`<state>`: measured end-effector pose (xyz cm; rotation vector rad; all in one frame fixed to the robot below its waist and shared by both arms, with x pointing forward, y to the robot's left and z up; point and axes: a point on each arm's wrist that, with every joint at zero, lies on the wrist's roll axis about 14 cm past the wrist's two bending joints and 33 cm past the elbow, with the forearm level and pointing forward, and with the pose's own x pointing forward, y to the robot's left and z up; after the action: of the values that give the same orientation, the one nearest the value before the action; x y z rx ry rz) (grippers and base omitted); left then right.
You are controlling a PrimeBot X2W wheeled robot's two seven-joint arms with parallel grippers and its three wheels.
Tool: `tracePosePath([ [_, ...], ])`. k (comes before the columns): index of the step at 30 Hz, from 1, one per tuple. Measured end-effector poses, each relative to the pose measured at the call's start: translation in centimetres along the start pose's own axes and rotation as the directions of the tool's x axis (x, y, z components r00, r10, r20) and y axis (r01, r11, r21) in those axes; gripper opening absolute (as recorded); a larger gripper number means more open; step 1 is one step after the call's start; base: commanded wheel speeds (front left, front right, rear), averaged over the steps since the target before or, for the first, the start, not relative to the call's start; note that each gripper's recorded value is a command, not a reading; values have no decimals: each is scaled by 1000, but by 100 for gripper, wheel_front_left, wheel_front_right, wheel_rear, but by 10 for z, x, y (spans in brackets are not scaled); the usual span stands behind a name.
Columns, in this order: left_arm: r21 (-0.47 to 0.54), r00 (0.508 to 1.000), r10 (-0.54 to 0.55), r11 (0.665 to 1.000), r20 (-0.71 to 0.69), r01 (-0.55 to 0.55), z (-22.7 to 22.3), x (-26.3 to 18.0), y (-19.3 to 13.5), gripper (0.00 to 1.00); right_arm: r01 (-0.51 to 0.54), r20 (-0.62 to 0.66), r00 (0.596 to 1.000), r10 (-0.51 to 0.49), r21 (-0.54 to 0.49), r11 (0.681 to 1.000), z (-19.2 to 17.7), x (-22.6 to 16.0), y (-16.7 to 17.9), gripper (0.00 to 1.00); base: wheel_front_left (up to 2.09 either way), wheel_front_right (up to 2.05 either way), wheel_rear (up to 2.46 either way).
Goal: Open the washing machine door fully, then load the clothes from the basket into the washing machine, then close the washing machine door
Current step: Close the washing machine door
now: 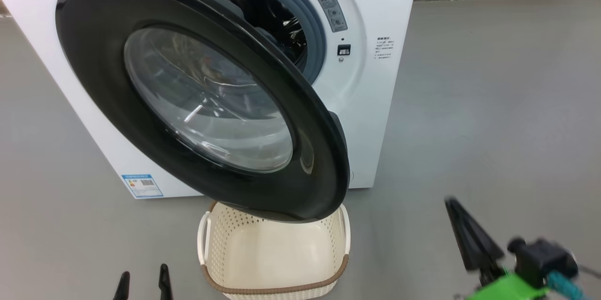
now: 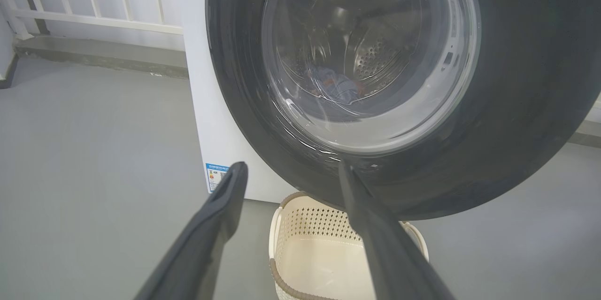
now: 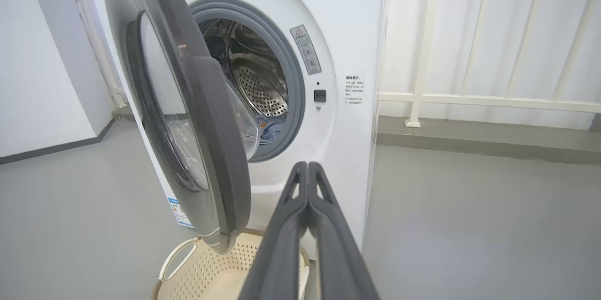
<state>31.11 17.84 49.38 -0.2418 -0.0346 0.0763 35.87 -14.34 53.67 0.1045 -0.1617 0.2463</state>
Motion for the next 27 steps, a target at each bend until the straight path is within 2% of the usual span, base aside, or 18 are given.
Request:
tracePosePath([
  [5, -2, 1000, 0, 1000, -5, 0, -1, -1, -1, 100, -125, 175, 977, 126, -16, 992, 55, 32, 35, 0, 0, 0, 0],
  [9, -4, 1000, 6, 1000, -6, -6, -2, -3, 0, 100, -244, 287, 927, 243, -32, 969, 92, 46, 72, 0, 0, 0, 0],
  [12, -4, 1000, 18, 1000, -5, -18, -1, -6, 4, 100, -349, 324, 882, 342, -38, 937, 104, 48, 106, 0, 0, 0, 0],
  [16, -5, 999, 34, 999, -4, -34, -1, -9, 7, 100, -473, 307, 837, 454, -12, 881, 98, 46, 146, 0, 0, 0, 0],
  [20, -13, 999, 46, 999, -7, -47, -2, -13, 9, 100, -538, 219, 825, 521, 25, 842, 67, 45, 166, 0, 0, 0, 0],
  [27, -17, 998, 56, 998, -27, -57, -7, -11, 7, 100, -554, 112, 830, 546, 48, 831, 27, 61, 167, 0, 0, 0, 0],
])
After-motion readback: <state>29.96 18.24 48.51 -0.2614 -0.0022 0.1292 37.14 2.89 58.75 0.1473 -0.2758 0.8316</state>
